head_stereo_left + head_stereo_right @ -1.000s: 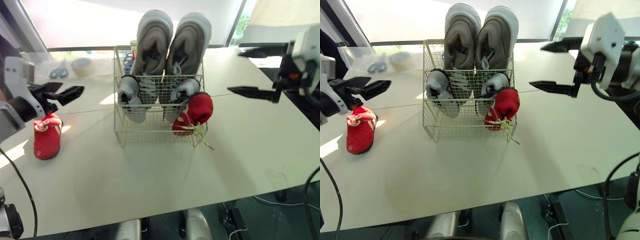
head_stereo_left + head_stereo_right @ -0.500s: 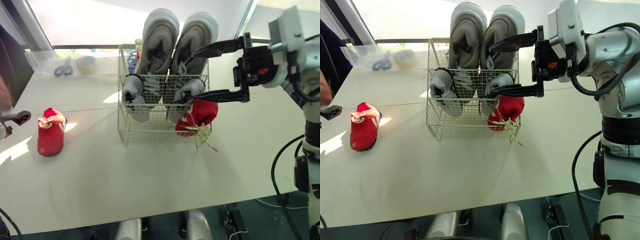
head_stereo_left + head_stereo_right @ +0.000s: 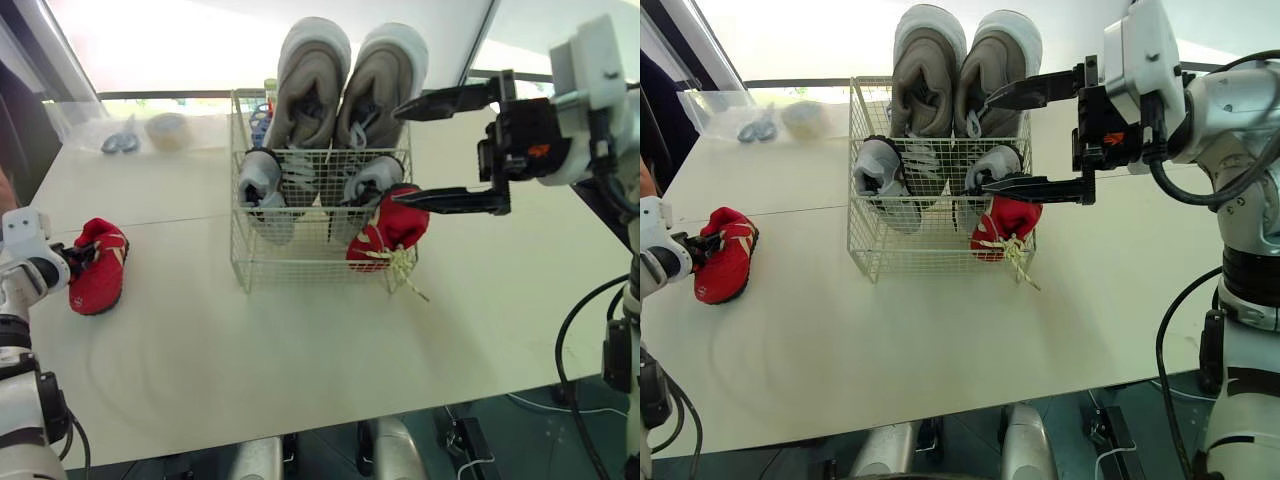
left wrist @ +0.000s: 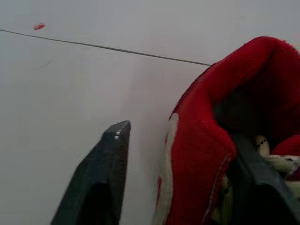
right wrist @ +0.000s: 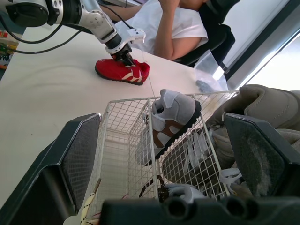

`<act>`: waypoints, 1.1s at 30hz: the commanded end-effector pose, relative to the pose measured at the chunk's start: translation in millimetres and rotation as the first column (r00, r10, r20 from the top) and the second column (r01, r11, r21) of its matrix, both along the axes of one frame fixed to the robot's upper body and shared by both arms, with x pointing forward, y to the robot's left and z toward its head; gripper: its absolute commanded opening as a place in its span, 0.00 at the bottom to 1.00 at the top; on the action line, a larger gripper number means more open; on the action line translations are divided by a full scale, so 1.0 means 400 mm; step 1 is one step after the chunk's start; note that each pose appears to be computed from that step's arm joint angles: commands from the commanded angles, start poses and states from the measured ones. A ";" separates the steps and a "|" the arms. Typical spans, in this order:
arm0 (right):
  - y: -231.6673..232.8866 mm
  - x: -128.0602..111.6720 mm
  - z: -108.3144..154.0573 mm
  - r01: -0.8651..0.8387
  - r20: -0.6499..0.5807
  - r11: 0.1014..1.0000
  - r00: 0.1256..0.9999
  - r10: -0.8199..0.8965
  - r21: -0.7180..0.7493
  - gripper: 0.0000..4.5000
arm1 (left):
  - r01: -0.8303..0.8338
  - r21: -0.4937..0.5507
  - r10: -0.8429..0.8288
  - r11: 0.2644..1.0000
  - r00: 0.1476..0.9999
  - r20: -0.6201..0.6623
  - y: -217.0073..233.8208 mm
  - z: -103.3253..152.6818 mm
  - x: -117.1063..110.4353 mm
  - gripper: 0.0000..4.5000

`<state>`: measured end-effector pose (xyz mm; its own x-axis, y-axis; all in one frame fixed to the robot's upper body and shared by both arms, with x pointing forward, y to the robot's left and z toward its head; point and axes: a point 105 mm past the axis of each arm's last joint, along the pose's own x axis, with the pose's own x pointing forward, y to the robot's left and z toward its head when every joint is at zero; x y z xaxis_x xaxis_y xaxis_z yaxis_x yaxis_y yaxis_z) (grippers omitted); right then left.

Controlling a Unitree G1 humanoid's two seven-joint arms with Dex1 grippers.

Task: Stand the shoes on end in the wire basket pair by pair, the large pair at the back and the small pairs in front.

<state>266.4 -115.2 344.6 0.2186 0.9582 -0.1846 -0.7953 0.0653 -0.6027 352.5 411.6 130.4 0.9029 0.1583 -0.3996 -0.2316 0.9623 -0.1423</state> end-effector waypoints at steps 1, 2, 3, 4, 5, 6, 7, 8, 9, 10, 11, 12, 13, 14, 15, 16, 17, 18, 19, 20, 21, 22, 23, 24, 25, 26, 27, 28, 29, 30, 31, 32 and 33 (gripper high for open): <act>-0.010 -0.019 0.027 0.013 0.052 1.000 0.999 -0.014 0.013 1.00 | 0.030 -0.013 -0.030 0.999 0.999 0.023 -0.013 0.020 0.012 0.14; -0.010 -0.020 0.026 0.014 0.051 1.000 0.999 -0.015 0.014 1.00 | 0.043 -0.022 -0.042 0.999 0.998 0.044 -0.019 0.035 0.014 0.03; -0.010 -0.019 0.026 0.016 0.050 1.000 0.999 -0.016 0.015 1.00 | 0.059 -0.032 -0.056 0.998 0.996 0.067 -0.025 0.049 0.017 0.01; -0.011 -0.018 0.025 0.019 0.050 1.000 0.999 -0.019 0.014 1.00 | 0.085 -0.044 -0.080 0.995 0.991 0.112 -0.039 0.075 0.022 0.01; -0.012 -0.016 0.023 0.023 0.051 1.000 0.998 -0.024 0.012 1.00 | 0.119 -0.048 -0.110 0.992 0.980 0.165 -0.056 0.106 0.027 0.01; -0.013 -0.014 0.022 0.027 0.052 1.000 0.998 -0.028 0.010 1.00 | 0.156 -0.050 -0.141 0.987 0.966 0.218 -0.076 0.137 0.030 0.01; -0.014 -0.012 0.021 0.030 0.053 1.000 0.998 -0.031 0.008 1.00 | 0.179 -0.049 -0.161 0.983 0.955 0.250 -0.090 0.157 0.030 0.01; -0.014 -0.011 0.021 0.030 0.052 1.000 0.998 -0.031 0.010 1.00 | 0.220 -0.040 -0.197 0.975 0.928 0.316 -0.118 0.196 0.031 0.01; -0.012 -0.010 0.021 0.028 0.050 1.000 0.998 -0.029 0.011 1.00 | 0.271 -0.009 -0.241 0.962 0.869 0.433 -0.160 0.263 0.032 0.01; -0.012 -0.008 0.021 0.028 0.049 1.000 0.998 -0.028 0.011 1.00 | 0.321 0.022 -0.281 0.947 0.792 0.542 -0.207 0.328 0.025 0.01; -0.011 -0.005 0.022 0.029 0.049 1.000 0.998 -0.029 0.010 1.00 | 0.385 0.061 -0.325 0.921 0.673 0.664 -0.277 0.408 0.007 0.01; -0.012 -0.002 0.022 0.031 0.050 0.999 0.998 -0.032 0.008 1.00 | 0.421 0.083 -0.341 0.903 0.588 0.734 -0.331 0.459 -0.012 0.01; -0.013 0.001 0.023 0.034 0.050 0.999 0.998 -0.035 0.006 1.00 | 0.448 0.101 -0.357 0.888 0.535 0.766 -0.376 0.488 -0.026 0.01; -0.013 0.004 0.024 0.036 0.050 0.999 0.998 -0.037 0.006 1.00 | 0.480 0.106 -0.358 0.871 0.471 0.806 -0.423 0.518 -0.041 0.01; -0.014 0.007 0.024 0.038 0.050 0.999 0.998 -0.038 0.006 1.00 | 0.503 0.097 -0.349 0.859 0.437 0.829 -0.454 0.534 -0.050 0.01; -0.014 0.008 0.024 0.040 0.049 0.999 0.998 -0.041 0.005 1.00 | 0.534 0.099 -0.353 0.840 0.399 0.846 -0.492 0.550 -0.060 0.01; -0.016 0.011 0.024 0.045 0.049 0.999 0.998 -0.045 0.002 1.00 | 0.563 0.098 -0.353 0.821 0.366 0.861 -0.525 0.563 -0.069 0.01; -0.019 0.014 0.023 0.051 0.049 0.999 0.998 -0.051 -0.001 1.00 | 0.594 0.099 -0.364 0.798 0.346 0.865 -0.560 0.572 -0.076 0.01; -0.021 0.016 0.023 0.055 0.048 0.998 0.997 -0.055 -0.003 1.00 | 0.623 0.106 -0.377 0.775 0.322 0.868 -0.591 0.580 -0.084 0.01; -0.023 0.016 0.022 0.059 0.048 0.998 0.997 -0.059 -0.006 1.00 | 0.649 0.109 -0.388 0.753 0.304 0.870 -0.620 0.588 -0.089 0.01; -0.024 0.017 0.023 0.061 0.048 0.998 0.997 -0.061 -0.008 1.00 | 0.662 0.112 -0.395 0.742 0.296 0.869 -0.642 0.592 -0.091 0.01; -0.026 0.018 0.023 0.064 0.047 0.998 0.997 -0.064 -0.008 1.00 | 0.667 0.115 -0.401 0.736 0.293 0.868 -0.661 0.594 -0.089 0.01; -0.027 0.018 0.023 0.067 0.046 0.998 0.997 -0.067 -0.008 1.00 | 0.675 0.118 -0.409 0.728 0.291 0.865 -0.680 0.590 -0.090 0.01; -0.027 0.018 0.023 0.071 0.043 0.997 0.997 -0.071 -0.007 1.00 | 0.680 0.118 -0.417 0.723 0.295 0.860 -0.694 0.583 -0.089 0.01; -0.027 0.018 0.021 0.078 0.044 0.997 0.996 -0.077 -0.011 1.00 | 0.679 0.142 -0.445 0.721 0.295 0.846 -0.710 0.569 -0.091 0.01; -0.027 0.022 0.020 0.084 0.044 0.996 0.996 -0.083 -0.014 1.00 | 0.677 0.158 -0.463 0.719 0.297 0.835 -0.719 0.560 -0.088 0.01; -0.025 0.021 0.017 0.085 0.042 0.996 0.996 -0.084 -0.014 1.00 | 0.666 0.180 -0.483 0.724 0.302 0.822 -0.731 0.547 -0.089 0.01; -0.020 0.024 0.015 0.083 0.039 0.996 0.996 -0.083 -0.014 1.00 | 0.657 0.196 -0.493 0.728 0.303 0.816 -0.737 0.537 -0.088 0.01; -0.014 0.026 0.013 0.080 0.037 0.997 0.996 -0.079 -0.014 1.00 | 0.652 0.196 -0.493 0.732 0.309 0.813 -0.741 0.527 -0.087 0.01; -0.013 0.024 0.010 0.075 0.037 0.997 0.997 -0.074 -0.014 1.00 | 0.632 0.222 -0.509 0.743 0.317 0.800 -0.753 0.509 -0.092 0.01; -0.007 0.028 0.009 0.071 0.038 0.997 0.997 -0.071 -0.014 1.00 | 0.617 0.242 -0.520 0.749 0.320 0.792 -0.758 0.497 -0.095 0.01; -0.001 0.032 0.009 0.068 0.040 0.998 0.997 -0.068 -0.013 1.00 | 0.603 0.249 -0.519 0.758 0.325 0.791 -0.757 0.490 -0.096 0.01; 0.005 0.036 0.010 0.061 0.044 0.998 0.997 -0.061 -0.012 1.00 | 0.581 0.257 -0.515 0.772 0.335 0.789 -0.753 0.482 -0.094 0.01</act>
